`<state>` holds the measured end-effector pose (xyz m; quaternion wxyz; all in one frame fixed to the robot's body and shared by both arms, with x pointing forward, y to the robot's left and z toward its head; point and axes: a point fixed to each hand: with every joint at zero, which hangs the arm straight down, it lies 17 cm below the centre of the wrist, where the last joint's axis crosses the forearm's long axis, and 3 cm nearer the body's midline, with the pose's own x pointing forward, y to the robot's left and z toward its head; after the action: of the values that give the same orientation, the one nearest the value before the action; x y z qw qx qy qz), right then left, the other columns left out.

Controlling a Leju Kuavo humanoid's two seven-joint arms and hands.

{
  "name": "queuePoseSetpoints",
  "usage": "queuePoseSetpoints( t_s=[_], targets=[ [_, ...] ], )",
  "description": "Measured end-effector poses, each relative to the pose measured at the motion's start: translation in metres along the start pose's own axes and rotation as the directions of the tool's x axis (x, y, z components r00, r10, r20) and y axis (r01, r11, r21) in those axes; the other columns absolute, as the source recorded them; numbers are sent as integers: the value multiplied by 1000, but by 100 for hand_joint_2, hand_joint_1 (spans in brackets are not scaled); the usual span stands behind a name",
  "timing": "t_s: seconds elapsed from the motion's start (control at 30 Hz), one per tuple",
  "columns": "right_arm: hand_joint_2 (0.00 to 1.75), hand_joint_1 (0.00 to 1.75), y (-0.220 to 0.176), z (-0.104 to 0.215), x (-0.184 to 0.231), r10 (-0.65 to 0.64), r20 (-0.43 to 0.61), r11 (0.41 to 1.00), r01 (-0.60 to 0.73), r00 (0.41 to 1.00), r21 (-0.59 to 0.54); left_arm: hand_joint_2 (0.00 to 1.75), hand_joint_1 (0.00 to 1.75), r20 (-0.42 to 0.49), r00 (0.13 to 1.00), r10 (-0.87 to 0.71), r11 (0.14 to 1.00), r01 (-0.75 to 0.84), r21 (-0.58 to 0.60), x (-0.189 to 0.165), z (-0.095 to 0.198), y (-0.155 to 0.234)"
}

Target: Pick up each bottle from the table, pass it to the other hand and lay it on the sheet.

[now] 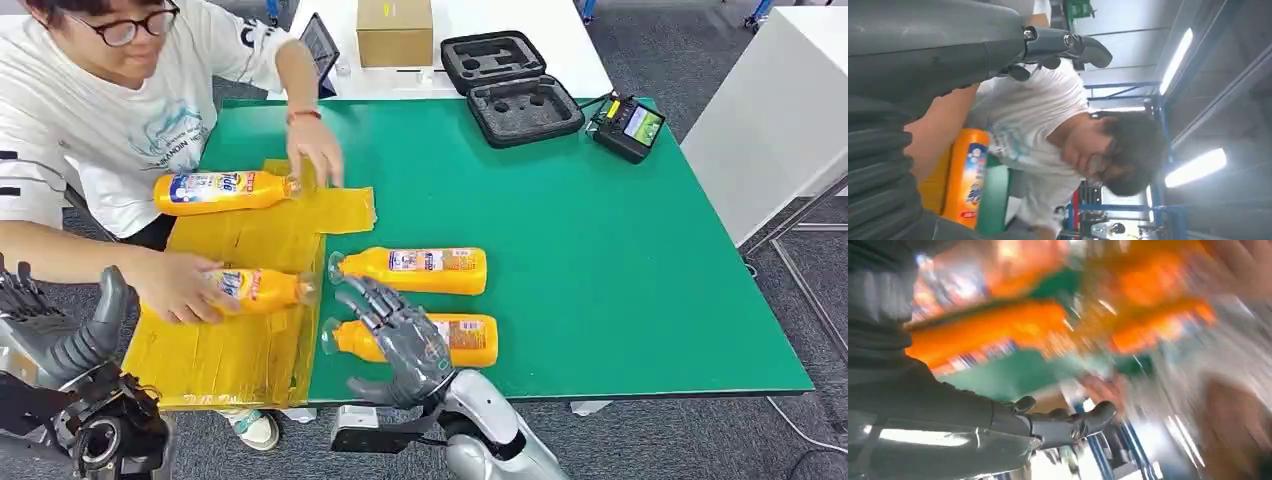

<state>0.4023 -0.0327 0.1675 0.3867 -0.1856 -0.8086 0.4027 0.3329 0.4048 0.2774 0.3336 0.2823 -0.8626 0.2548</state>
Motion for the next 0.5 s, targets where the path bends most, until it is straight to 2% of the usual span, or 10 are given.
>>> queuePoseSetpoints(
  t_s=[0.13,0.33,0.5],
  targets=[
    [175,0,23,19,-37,61,-115,986,-42,992,160,175,0,-39,999,-11,1000,11,0,-8,12,11],
    [175,0,22,29,-69,138,-175,967,-95,975,236,175,0,-66,997,-27,1000,27,-2,-14,20,18],
    [175,0,12,26,-90,179,-201,959,-126,963,253,175,0,-86,995,-42,999,41,-5,-19,28,21]
  ],
)
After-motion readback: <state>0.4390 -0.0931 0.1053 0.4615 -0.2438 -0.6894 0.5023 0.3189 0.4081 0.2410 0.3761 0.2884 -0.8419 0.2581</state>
